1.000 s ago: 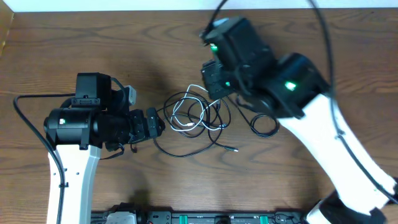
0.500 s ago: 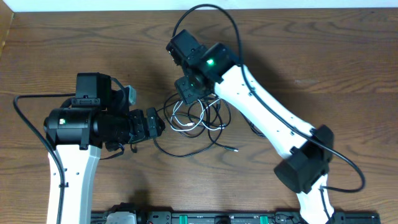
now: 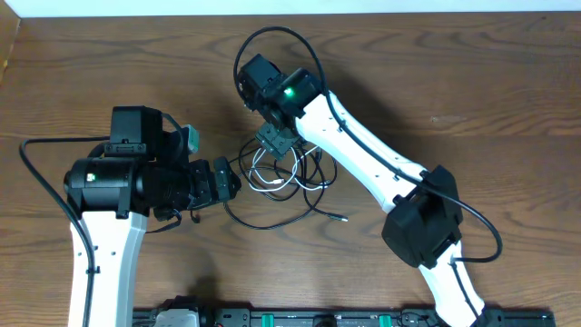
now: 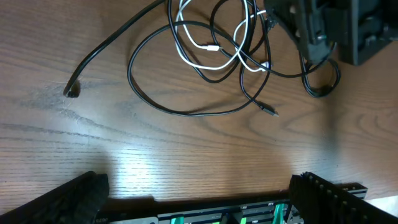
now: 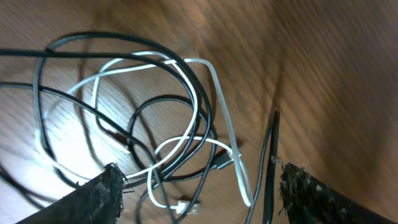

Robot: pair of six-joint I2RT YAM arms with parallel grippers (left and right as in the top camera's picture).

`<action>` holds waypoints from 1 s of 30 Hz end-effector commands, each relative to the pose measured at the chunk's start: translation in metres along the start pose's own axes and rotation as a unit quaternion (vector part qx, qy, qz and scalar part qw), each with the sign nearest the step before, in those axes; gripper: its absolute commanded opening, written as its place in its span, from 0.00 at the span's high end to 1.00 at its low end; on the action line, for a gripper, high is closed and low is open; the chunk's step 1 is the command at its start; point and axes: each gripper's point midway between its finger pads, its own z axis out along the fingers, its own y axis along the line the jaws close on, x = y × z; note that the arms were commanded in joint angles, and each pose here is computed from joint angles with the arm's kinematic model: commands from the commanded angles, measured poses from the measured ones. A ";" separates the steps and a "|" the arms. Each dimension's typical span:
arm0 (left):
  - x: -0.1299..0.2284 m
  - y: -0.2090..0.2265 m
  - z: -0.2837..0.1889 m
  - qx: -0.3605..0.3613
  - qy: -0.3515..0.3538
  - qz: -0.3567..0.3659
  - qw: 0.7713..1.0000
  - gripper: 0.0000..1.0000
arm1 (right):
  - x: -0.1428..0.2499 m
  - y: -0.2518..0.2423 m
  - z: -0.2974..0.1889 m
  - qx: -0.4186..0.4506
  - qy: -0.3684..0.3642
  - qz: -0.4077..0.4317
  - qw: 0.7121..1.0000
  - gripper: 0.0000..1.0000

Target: Untangle cables

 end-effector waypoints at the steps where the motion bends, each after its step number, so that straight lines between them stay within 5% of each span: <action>1: -0.003 -0.002 -0.004 -0.001 -0.006 0.007 1.000 0.02 | 0.008 -0.006 0.030 0.009 0.031 -0.030 0.999 0.25; 4: -0.003 -0.002 -0.004 -0.001 -0.006 0.007 1.000 0.02 | 0.012 -0.001 0.042 -0.007 0.044 -0.028 0.999 0.36; 10: -0.003 -0.002 -0.004 -0.001 -0.006 0.007 1.000 0.02 | 0.007 -0.003 0.038 -0.002 0.034 -0.028 0.999 0.77; 17: -0.003 -0.002 -0.004 -0.001 -0.006 0.007 1.000 0.02 | -0.009 -0.029 -0.017 0.038 -0.026 0.024 0.999 0.98; 24: -0.003 -0.002 -0.004 -0.001 -0.006 0.007 1.000 0.02 | -0.019 -0.069 -0.156 0.052 -0.176 0.096 0.978 0.99; 30: -0.003 -0.002 -0.004 -0.001 -0.006 0.007 1.000 0.02 | 0.001 -0.101 -0.305 0.071 -0.356 0.140 0.921 0.99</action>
